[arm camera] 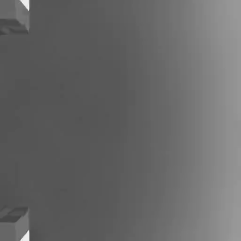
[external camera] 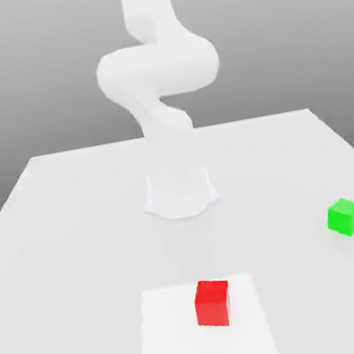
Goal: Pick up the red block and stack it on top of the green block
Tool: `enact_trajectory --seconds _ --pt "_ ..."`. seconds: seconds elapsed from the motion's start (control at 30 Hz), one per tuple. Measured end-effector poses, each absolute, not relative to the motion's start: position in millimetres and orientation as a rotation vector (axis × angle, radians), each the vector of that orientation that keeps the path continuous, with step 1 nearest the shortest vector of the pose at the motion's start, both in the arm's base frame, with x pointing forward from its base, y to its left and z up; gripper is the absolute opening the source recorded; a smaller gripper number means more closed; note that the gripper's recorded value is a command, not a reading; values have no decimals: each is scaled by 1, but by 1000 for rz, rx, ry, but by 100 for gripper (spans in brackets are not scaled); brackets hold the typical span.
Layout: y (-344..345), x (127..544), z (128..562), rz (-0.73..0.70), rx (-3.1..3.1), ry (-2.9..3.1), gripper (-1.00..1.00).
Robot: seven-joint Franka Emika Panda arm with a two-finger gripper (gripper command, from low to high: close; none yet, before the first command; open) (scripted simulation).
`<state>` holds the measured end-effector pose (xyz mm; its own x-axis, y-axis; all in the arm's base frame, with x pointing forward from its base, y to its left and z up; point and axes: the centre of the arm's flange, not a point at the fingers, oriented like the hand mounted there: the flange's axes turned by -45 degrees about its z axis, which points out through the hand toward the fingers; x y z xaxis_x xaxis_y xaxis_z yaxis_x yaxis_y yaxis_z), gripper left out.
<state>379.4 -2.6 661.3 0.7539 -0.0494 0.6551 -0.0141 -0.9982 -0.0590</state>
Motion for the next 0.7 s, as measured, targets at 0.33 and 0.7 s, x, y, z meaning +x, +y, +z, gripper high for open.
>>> enact_trajectory --seconds 0.33,0.7 --pt "15 446 413 -485 -2968 213 0" --pt "22 389 202 -14 -3116 377 0"
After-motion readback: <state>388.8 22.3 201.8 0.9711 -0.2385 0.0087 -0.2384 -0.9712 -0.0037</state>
